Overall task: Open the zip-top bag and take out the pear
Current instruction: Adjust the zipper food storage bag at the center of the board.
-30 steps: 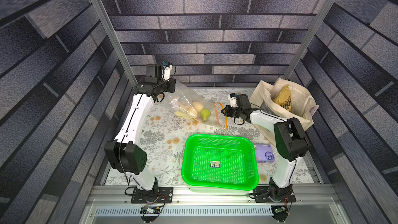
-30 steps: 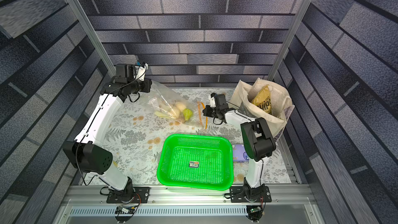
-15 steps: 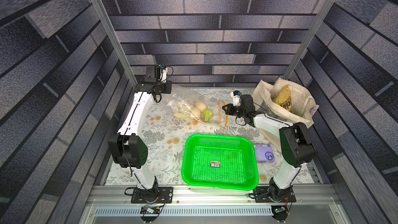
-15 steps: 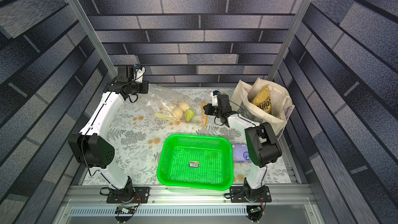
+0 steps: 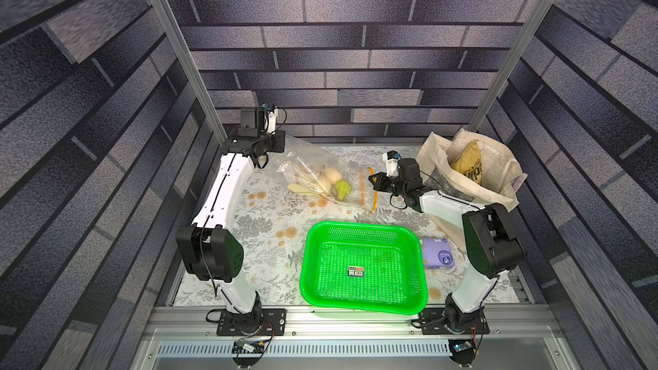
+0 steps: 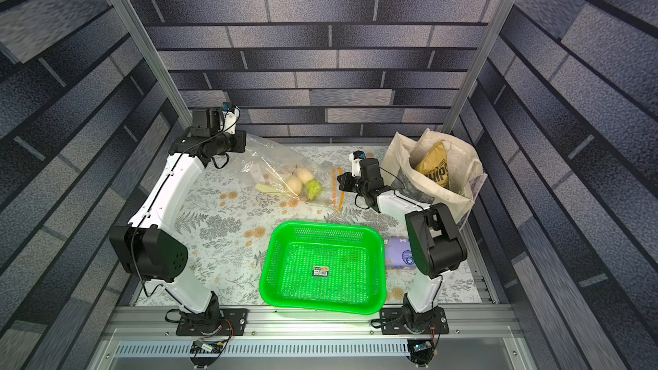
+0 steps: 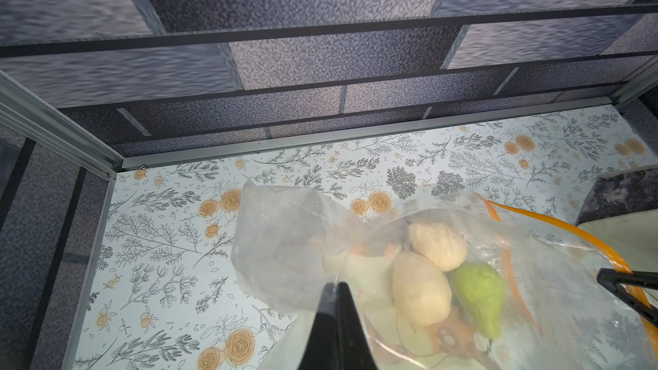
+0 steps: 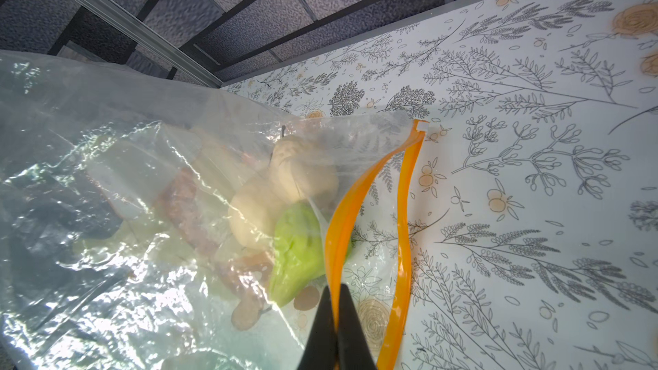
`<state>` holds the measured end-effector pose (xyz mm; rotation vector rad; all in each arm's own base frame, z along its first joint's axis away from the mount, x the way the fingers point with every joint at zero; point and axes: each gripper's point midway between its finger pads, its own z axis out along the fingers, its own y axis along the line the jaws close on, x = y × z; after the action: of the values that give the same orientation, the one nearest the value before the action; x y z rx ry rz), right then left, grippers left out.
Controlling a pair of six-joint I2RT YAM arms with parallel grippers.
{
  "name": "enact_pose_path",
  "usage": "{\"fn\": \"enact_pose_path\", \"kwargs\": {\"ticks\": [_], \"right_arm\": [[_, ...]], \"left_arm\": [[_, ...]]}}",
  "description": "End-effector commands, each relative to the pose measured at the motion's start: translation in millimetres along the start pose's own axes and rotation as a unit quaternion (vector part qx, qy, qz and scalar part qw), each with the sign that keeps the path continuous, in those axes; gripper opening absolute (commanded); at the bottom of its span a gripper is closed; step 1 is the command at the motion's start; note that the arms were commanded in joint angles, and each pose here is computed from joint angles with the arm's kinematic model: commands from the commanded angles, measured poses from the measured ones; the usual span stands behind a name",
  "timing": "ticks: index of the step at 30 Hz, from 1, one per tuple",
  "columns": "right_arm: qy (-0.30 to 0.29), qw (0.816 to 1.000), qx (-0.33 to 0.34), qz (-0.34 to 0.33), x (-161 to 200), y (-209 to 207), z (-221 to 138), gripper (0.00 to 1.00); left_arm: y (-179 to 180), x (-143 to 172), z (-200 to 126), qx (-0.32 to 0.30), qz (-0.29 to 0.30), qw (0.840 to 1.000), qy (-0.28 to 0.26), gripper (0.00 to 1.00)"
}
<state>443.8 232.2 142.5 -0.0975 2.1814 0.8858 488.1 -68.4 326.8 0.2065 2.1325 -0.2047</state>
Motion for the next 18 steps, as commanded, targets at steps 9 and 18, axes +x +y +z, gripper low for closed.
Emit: {"fn": "enact_pose_path", "kwargs": {"ticks": [9, 18], "right_arm": [[0.015, 1.000, 0.018, 0.018, 9.0, -14.6, 5.8, 0.06], [0.021, 0.999, 0.020, 0.019, 12.3, -16.8, 6.5, 0.06]], "left_arm": [[-16.3, -22.9, -19.9, 0.030, 0.007, 0.999, -0.038, 0.00], [-4.2, -21.2, -20.6, 0.001, 0.007, 0.999, -0.040, 0.00]]}}
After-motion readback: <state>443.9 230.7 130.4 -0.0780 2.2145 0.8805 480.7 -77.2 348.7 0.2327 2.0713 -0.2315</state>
